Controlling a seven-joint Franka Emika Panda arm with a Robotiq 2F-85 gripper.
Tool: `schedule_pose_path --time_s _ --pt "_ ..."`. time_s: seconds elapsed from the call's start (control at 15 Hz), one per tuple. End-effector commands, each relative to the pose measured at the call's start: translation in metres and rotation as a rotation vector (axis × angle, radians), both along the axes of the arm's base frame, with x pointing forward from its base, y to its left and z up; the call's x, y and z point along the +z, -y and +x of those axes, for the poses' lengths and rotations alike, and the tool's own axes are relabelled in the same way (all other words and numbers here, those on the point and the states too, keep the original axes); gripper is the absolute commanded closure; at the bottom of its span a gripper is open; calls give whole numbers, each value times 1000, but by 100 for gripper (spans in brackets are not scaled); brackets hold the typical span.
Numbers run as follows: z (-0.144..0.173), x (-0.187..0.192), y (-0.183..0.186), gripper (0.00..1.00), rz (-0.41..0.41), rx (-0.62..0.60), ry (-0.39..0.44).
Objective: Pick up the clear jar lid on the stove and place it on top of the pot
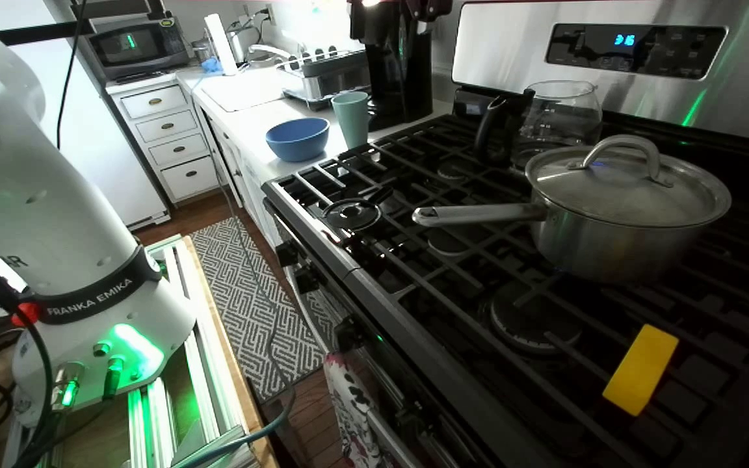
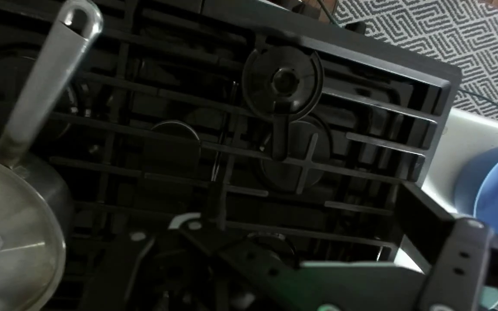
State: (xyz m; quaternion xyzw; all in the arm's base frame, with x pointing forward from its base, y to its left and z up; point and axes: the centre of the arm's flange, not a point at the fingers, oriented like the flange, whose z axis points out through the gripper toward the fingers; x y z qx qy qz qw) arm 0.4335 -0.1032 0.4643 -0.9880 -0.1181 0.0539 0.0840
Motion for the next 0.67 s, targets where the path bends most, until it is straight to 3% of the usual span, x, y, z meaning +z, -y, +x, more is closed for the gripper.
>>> schedule_pose_path --time_s 0.0,0.4,0.47,0.53,0.6 --pt "26 -12 -44 0 35 8 -6" --pt "78 -23 -119 0 124 -195 35" --pt "81 -23 -123 0 116 -175 21" --pt "59 -25 -114 0 98 -141 28" --pt "65 -26 -119 0 96 -144 23"
